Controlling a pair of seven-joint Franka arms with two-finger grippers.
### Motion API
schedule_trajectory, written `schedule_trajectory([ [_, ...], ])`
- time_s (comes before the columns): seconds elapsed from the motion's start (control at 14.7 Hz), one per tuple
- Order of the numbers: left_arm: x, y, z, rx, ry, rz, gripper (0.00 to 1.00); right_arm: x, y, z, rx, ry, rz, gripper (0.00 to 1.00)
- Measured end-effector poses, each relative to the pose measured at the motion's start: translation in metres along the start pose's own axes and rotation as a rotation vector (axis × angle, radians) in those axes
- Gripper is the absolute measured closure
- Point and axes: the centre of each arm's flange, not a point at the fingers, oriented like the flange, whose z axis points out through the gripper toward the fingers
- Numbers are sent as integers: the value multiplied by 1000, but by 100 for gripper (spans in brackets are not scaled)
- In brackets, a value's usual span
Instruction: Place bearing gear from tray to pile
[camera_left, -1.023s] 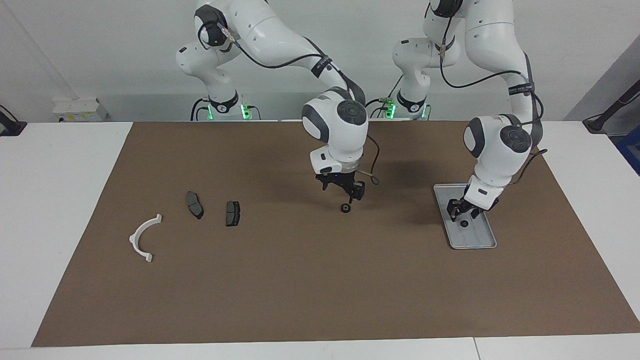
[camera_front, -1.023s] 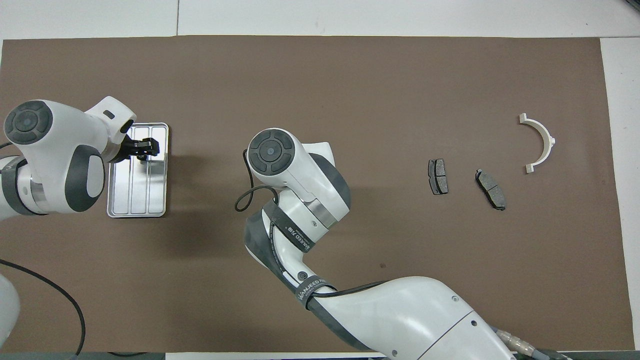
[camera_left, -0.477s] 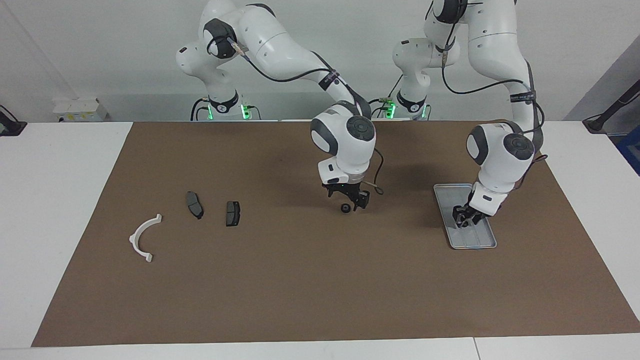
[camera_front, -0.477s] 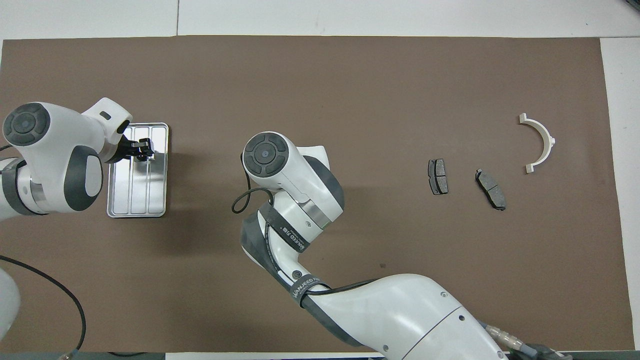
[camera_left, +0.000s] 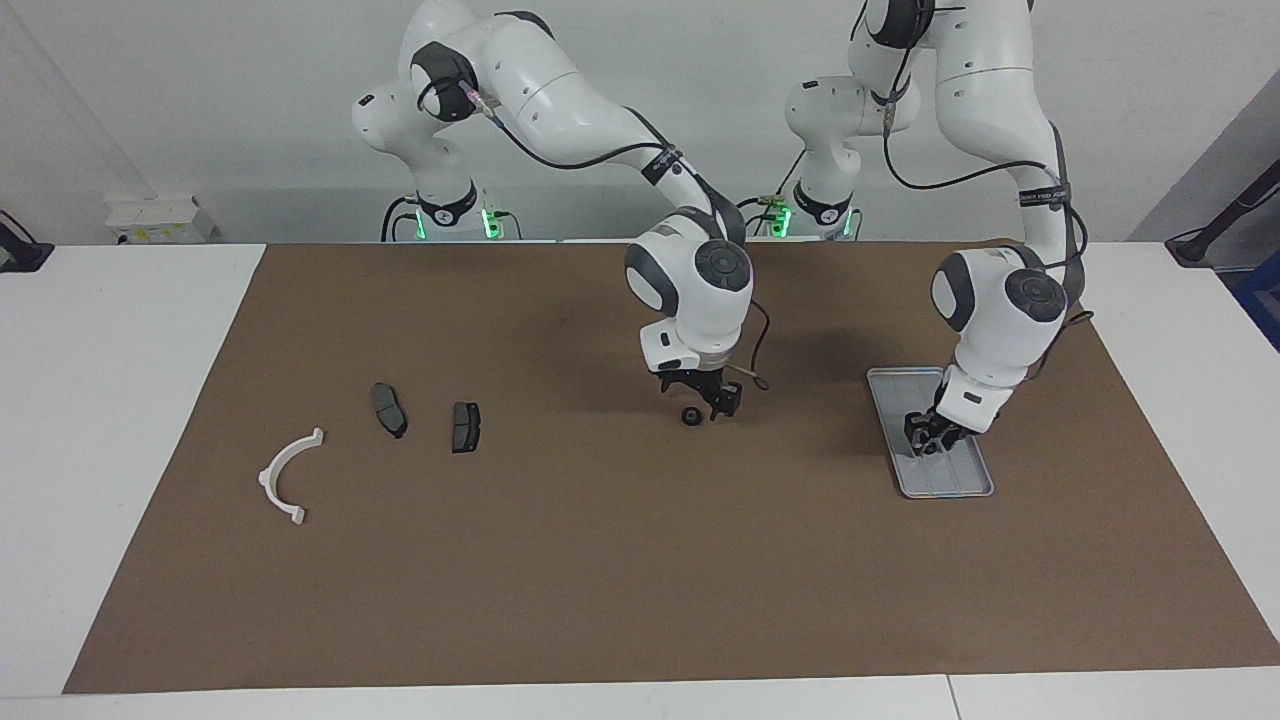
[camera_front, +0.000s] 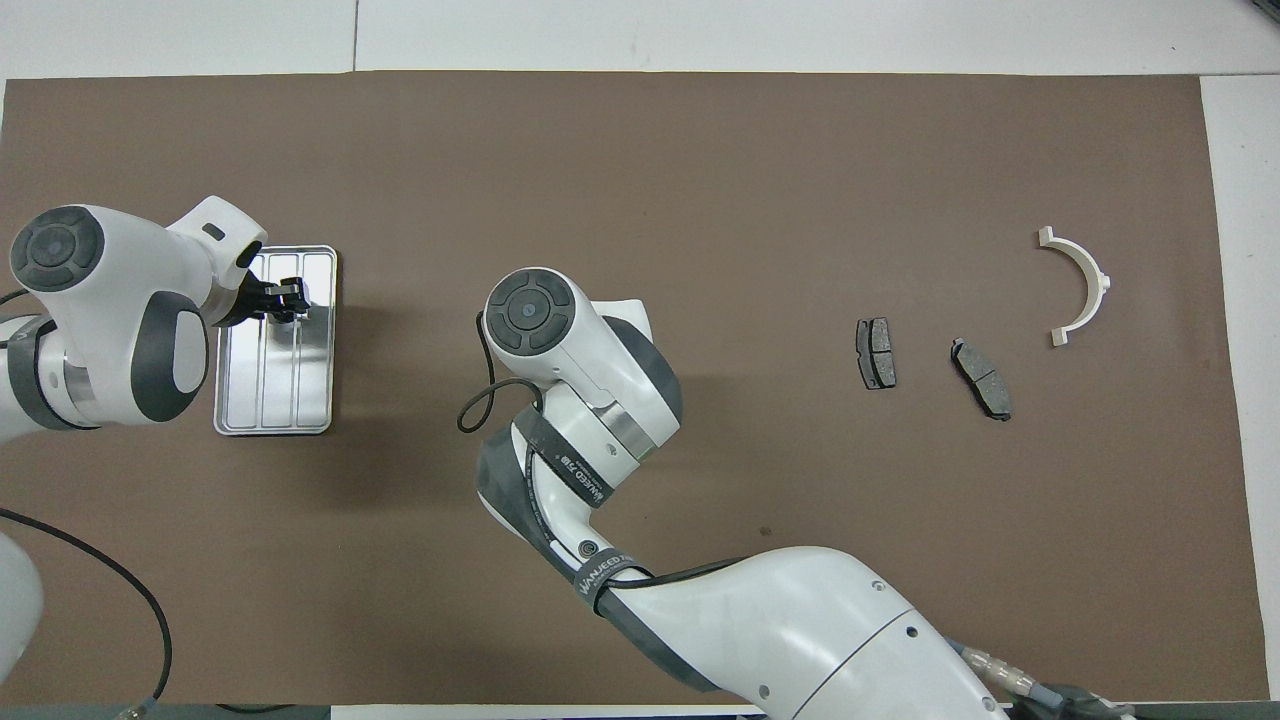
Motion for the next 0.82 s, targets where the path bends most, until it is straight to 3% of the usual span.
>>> schedule_trajectory([
  [0.48,0,0,3,0,-4,0,50,0,-3,13,24,6,0,0],
  [0.55,0,0,3,0,-4,0,59,0,-3,14,25,6,0,0],
  [0.68,0,0,4,0,-4,0,60,0,-3,19,32,8,0,0],
  [0.75,0,0,4,0,-4,0,60,0,-2,22,37,10,0,8],
  [0.82,0,0,4,0,-5,0,60,0,-2,22,39,11,0,10],
])
